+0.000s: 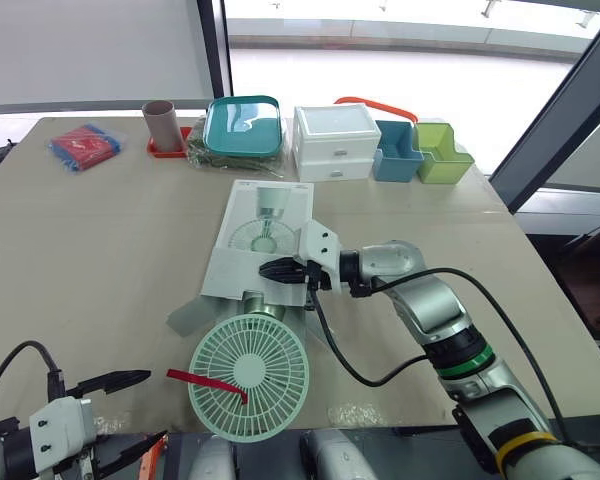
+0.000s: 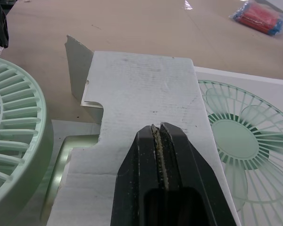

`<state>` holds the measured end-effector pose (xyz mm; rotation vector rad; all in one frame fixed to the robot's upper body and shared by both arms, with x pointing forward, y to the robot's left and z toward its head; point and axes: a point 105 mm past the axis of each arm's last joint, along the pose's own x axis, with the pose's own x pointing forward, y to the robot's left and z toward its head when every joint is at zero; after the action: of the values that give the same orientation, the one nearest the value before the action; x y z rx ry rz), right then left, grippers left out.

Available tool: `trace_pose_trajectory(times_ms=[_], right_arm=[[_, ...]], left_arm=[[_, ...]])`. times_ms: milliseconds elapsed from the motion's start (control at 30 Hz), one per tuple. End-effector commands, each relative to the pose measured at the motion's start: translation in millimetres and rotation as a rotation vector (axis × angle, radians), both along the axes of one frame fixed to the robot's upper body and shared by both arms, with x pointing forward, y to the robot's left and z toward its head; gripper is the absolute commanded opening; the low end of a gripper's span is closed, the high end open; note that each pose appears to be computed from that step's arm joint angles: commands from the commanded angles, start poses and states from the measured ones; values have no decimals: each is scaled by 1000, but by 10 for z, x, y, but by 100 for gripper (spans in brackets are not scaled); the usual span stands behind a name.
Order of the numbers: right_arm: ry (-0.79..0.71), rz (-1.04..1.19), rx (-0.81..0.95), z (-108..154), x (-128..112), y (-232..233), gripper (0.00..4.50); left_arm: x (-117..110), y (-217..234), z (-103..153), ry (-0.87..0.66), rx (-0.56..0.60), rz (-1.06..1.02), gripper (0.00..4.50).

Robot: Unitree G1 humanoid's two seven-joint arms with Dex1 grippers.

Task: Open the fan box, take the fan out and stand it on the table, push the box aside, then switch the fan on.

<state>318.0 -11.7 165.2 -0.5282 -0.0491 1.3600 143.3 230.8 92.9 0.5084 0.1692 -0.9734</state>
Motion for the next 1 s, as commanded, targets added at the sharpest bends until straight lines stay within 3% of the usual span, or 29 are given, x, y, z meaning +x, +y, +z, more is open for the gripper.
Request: trace_pose_trajectory(times_ms=[33,300,333,400,467,567,767,933,1000], right_arm=[[7,5,-22,-40,-2,16,0],[7,5,-22,-40,-2,16,0],[3,3,-22,-23,26,25,0],[-3,-5,-15,1,58,33,0],[-4,-6,-10,8,61,38,0],[-3,-6,-8,8,56,42,0],[-2,-9,-8,2,51,36,0],[2,-11,-7,-9,45,30,0],[5,-9,-5,-15,40,33,0]], left_arm=[[-16,9,19,-7,6,-6,444],[-16,10,19,-7,6,-6,444],[154,26,150,-290,131,-67,444],[579,74,468,-603,82,116,444],[773,165,608,-686,3,264,444],[861,220,683,-739,-9,320,444],[810,141,645,-730,27,235,444],[593,174,563,-713,121,116,444],[419,88,402,-689,211,-35,444]])
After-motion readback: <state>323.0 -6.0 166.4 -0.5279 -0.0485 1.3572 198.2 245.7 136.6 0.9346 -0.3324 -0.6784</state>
